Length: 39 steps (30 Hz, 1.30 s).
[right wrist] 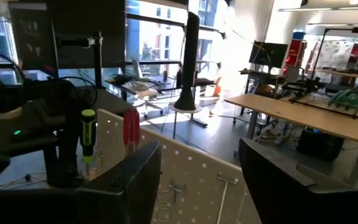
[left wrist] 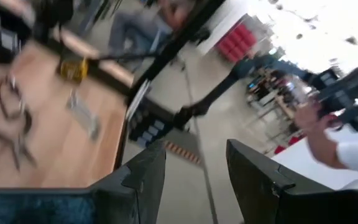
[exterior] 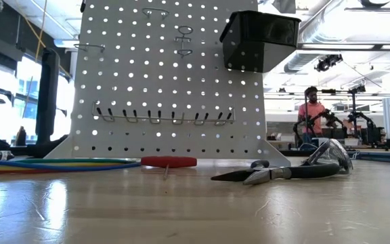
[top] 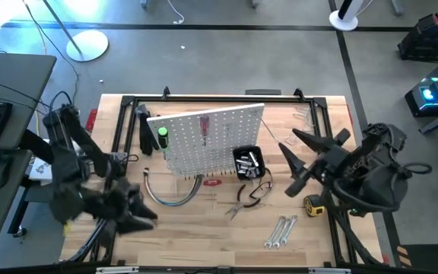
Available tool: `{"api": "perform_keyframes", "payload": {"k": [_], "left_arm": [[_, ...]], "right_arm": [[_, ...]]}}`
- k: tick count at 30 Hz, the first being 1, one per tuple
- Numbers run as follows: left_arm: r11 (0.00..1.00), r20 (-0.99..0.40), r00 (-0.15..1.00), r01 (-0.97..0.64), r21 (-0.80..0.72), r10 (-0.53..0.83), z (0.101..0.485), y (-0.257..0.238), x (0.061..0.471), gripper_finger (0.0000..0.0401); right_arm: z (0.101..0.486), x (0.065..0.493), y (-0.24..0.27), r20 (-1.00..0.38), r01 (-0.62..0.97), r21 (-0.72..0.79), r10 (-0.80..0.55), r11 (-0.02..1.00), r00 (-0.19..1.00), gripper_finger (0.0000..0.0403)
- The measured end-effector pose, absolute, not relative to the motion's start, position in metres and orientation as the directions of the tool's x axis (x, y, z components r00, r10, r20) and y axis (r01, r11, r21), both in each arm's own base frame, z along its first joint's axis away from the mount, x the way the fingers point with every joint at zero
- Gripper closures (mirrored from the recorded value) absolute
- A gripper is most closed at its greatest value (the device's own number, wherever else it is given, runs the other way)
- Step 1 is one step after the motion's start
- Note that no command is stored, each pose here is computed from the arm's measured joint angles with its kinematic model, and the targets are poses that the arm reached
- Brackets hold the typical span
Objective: Hang tools onto peg board
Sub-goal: Hang the red allen wrench on the peg board
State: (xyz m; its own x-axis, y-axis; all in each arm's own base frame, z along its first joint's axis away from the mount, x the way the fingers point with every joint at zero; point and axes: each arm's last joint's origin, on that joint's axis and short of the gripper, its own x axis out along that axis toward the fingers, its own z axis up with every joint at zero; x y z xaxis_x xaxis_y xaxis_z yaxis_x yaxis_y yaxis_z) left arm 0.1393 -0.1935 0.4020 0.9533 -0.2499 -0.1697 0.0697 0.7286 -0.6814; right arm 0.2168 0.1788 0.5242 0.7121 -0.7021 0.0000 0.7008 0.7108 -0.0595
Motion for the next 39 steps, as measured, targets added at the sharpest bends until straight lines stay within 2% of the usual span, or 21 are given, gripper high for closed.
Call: {"api": "perform_keyframes", "payload": {"k": [6, 9, 12, 17, 21, 26, 29, 34, 39], "left_arm": [[0.702, -0.331, 0.918, -0.090, -0.707, -0.216, 0.361, -0.227, 0.153, 0.0238], [0.672, -0.402, 0.911, -0.239, -0.701, -0.095, 0.339, -0.232, 0.163, 0.0238], [0.602, -0.505, 0.863, -0.408, -0.687, 0.009, 0.313, -0.231, 0.177, 0.0238], [0.507, -0.701, 0.712, -0.621, -0.598, 0.046, 0.266, -0.237, 0.201, 0.0238], [0.356, -0.742, 0.652, -0.737, -0.574, 0.153, 0.229, -0.239, 0.228, 0.0238], [0.243, -0.802, 0.573, -0.813, -0.530, 0.168, 0.194, -0.225, 0.268, 0.0238], [0.284, -0.814, 0.562, -0.812, -0.509, 0.146, 0.179, -0.213, 0.293, 0.0238], [0.335, -0.773, 0.616, -0.768, -0.546, 0.153, 0.172, -0.189, 0.328, 0.0238], [0.277, -0.788, 0.564, -0.820, -0.500, 0.246, 0.168, -0.162, 0.336, 0.0238]], "right_arm": [[0.525, 0.217, 0.177, 0.000, 0.705, -0.049, -0.706, 0.708, 0.709, 0.0192], [0.525, 0.219, 0.175, 0.000, 0.713, -0.048, -0.713, 0.700, 0.701, 0.0192], [0.525, 0.221, 0.173, 0.000, 0.720, -0.049, -0.721, 0.692, 0.693, 0.0192], [0.524, 0.221, 0.172, 0.000, 0.720, -0.062, -0.721, 0.691, 0.693, 0.0192], [0.524, 0.221, 0.172, 0.000, 0.720, -0.065, -0.721, 0.691, 0.693, 0.0192], [0.524, 0.221, 0.172, 0.000, 0.721, -0.047, -0.721, 0.692, 0.693, 0.0192], [0.524, 0.221, 0.172, 0.000, 0.721, -0.045, -0.721, 0.692, 0.693, 0.0192], [0.524, 0.221, 0.172, 0.000, 0.721, -0.043, -0.721, 0.692, 0.693, 0.0192], [0.524, 0.221, 0.172, 0.000, 0.721, -0.035, -0.721, 0.693, 0.693, 0.0192]]}}
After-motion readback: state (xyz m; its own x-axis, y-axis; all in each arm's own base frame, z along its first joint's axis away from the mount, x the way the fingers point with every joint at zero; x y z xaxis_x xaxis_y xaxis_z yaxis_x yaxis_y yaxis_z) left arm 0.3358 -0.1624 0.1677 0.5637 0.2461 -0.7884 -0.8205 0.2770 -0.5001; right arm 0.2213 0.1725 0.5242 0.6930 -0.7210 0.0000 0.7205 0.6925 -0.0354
